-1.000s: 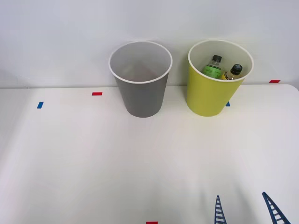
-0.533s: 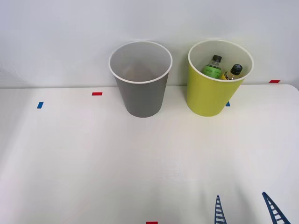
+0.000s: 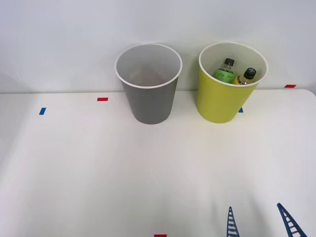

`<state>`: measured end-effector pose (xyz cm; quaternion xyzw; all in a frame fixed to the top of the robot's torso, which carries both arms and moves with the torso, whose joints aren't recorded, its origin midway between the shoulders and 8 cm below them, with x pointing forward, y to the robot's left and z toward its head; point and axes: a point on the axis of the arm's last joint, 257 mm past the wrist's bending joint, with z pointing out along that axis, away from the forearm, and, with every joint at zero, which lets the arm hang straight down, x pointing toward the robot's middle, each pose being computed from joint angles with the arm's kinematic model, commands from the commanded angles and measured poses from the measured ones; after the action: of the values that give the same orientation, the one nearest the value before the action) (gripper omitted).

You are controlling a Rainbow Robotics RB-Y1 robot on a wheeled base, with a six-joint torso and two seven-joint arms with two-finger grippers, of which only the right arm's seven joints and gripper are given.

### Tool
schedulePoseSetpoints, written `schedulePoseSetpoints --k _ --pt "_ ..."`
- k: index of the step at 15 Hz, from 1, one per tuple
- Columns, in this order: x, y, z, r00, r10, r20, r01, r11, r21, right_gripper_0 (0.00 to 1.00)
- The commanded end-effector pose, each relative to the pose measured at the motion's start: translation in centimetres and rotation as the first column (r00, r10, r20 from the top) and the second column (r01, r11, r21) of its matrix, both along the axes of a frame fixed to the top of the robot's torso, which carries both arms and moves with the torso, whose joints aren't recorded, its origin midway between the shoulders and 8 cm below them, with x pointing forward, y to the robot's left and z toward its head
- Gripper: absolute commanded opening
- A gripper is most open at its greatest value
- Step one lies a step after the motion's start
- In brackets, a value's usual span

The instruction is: Put cans in the gray bin, plastic bottles in the light green bin

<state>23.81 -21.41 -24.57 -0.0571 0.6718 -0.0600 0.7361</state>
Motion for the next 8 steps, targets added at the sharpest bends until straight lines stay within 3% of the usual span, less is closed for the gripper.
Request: schedulePoseSetpoints --k 1,8 --pt "0.00 0.00 0.00 1.000 0.000 0.000 0.000 1.000 0.000 1.00" --pt "0.00 0.00 0.00 1.000 0.000 0.000 0.000 1.000 0.000 1.00"
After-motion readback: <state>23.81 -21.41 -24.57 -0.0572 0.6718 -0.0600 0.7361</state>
